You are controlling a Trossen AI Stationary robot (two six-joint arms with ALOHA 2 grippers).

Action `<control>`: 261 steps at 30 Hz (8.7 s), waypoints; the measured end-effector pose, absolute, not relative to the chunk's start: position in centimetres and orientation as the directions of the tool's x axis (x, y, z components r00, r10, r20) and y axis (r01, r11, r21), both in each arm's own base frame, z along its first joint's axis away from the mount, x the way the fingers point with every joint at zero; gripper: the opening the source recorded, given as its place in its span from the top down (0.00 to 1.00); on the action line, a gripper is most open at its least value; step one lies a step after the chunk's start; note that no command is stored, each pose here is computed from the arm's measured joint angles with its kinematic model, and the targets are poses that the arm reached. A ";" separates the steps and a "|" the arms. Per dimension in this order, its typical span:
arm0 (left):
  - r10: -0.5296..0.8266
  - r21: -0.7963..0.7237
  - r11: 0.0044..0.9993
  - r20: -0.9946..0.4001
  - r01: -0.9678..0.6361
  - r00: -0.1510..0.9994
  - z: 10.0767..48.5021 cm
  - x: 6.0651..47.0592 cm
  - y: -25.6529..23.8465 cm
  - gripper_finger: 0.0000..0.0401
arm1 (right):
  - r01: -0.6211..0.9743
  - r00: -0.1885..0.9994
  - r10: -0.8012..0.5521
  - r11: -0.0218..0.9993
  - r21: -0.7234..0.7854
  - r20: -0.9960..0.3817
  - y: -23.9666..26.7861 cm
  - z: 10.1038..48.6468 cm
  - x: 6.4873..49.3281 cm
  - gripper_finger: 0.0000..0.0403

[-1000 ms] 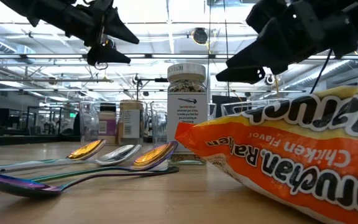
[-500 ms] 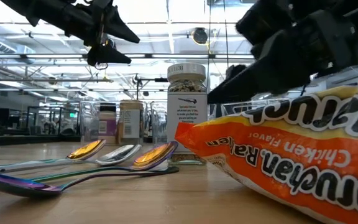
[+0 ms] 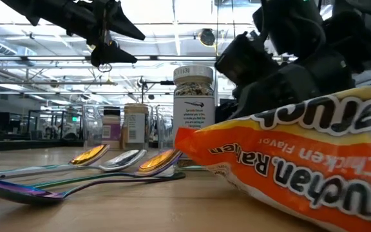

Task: Pick & Place Food Item
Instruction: Put the white seasoning bottle into the left transparent bin, then put the blue noodle pack into the middle transparent bin

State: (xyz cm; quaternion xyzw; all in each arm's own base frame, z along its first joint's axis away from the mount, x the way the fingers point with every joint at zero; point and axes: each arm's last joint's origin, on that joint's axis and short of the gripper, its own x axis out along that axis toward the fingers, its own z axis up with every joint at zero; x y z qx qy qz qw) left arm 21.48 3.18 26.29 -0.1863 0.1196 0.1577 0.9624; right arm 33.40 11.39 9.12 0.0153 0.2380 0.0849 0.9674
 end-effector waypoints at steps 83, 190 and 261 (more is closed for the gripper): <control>-0.056 -0.086 0.996 -0.679 -0.004 0.732 27.0 36.4 -3.6 0.49 | 0.021 0.873 0.032 0.995 0.102 -0.487 5.8 16.3 32.9 0.54; 0.418 -0.242 0.813 -0.391 -0.529 0.820 26.5 13.9 6.7 0.35 | -0.337 0.849 0.446 0.869 0.362 -0.282 8.4 25.6 26.3 0.18; 0.322 -0.281 0.887 -0.194 -0.367 0.927 22.3 11.4 3.9 0.30 | 0.334 0.452 0.159 0.882 0.332 -0.878 11.4 17.7 14.0 0.98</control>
